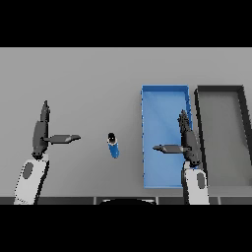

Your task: Pick up the blue pipe and place it into the blue bin.

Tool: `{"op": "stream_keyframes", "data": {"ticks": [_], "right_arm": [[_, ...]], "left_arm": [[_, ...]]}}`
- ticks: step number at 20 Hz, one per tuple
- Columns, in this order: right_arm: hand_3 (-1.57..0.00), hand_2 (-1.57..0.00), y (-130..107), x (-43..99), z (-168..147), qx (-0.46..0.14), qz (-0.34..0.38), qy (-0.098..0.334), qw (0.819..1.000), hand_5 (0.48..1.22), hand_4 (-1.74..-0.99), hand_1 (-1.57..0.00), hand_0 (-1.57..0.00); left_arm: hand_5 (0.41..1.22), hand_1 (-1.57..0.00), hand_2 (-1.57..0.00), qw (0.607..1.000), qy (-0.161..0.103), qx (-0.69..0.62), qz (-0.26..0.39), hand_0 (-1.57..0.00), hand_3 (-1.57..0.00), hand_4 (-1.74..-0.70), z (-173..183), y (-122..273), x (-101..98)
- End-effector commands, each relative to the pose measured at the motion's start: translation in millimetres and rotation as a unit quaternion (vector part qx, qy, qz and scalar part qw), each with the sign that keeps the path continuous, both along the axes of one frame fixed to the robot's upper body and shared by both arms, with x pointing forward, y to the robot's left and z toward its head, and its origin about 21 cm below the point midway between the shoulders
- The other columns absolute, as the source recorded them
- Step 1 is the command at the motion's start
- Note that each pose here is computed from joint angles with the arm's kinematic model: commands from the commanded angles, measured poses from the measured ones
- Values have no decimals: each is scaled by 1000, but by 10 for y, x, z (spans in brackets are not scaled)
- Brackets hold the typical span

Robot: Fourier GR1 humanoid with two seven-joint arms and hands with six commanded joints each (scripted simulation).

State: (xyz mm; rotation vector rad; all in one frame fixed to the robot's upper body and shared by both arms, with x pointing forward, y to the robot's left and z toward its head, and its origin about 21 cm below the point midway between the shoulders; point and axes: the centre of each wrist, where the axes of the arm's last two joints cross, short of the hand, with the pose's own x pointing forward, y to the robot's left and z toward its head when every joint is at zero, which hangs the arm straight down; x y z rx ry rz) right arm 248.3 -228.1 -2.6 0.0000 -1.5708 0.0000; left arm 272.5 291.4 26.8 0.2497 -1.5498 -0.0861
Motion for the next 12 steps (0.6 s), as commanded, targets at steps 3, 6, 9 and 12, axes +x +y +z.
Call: {"op": "stream_keyframes", "data": {"ticks": [3, 6, 9, 12], "right_arm": [[1, 1, -6, -30, -6, 0, 0, -2, 1000, 617, -1225, 1, 1], [1, 1, -12, -91, -26, 0, 0, -3, 1000, 617, -1225, 1, 1], [1, 1, -41, -229, 97, -90, 62, -47, 993, 618, -1225, 1, 1], [1, 1, -89, -340, 106, -120, 71, -39, 989, 618, -1215, 1, 1]], "left_arm": [[591, 1, 1, 1000, -6, 1, -1, 1, 1, -1074, -6, -2, -29], [591, 1, 1, 1000, -7, 1, 0, 1, 1, -1074, -5, 11, -72], [589, 1, 1, 984, 7, 65, -166, 1, 1, -1074, 167, 253, -99], [591, 1, 1, 976, 19, 74, -203, 1, 1, -1078, 177, 324, -117]]}}
